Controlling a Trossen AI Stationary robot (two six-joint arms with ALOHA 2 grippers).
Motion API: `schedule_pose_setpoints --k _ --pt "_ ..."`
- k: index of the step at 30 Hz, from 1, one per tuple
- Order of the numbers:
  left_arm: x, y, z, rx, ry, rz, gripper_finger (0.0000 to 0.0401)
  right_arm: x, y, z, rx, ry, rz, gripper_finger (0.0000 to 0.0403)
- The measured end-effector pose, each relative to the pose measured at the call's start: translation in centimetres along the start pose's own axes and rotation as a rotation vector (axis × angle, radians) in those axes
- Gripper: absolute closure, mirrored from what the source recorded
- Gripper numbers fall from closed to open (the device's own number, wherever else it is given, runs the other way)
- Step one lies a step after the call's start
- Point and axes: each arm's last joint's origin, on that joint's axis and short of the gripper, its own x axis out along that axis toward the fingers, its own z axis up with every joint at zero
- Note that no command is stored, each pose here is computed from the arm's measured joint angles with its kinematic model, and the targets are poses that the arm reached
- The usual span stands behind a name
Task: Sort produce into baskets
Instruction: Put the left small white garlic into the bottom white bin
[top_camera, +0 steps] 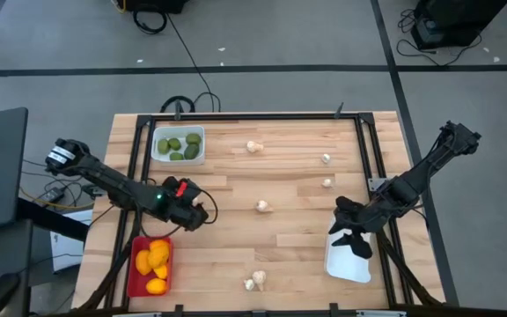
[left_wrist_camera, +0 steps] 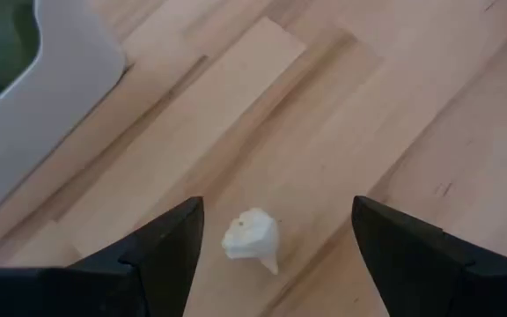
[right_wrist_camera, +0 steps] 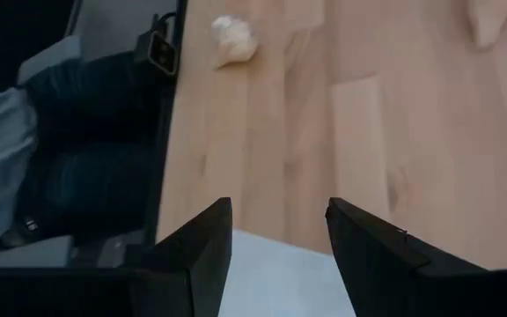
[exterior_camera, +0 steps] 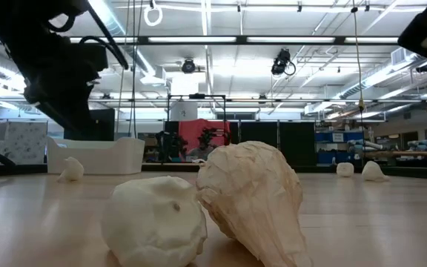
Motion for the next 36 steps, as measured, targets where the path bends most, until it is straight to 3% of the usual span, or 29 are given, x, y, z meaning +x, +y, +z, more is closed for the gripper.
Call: schedule_pose_setpoints --k 8,17,22,29,36 --pt "2.4 1.2 -1.5 -0.034 0.073 -0.006 0.0148 0.3 -0.1 0.1 -0.014 -0.025 -0.041 0.0205" --pt "4.0 2.6 -3.4 -0.043 0.102 0.028 0.0162 0.4 -0.2 0.2 -0.015 -0.044 -0.075 0.0205" --pt "4.1 2.4 -3.1 -0.004 0.061 0.01 0.0205 0.4 -0.3 0.3 -0.005 -0.065 -0.099 0.0205" --pt "3.9 0.3 -1.6 0.073 -0.106 -0.162 0.028 0.4 -0.9 0.9 0.005 -0.174 -0.209 0.0205" --pt "2.2 -2.5 1.2 0.124 -0.395 -0.45 0.0292 1.6 -1.6 2.3 -0.085 -0.312 -0.407 0.0205"
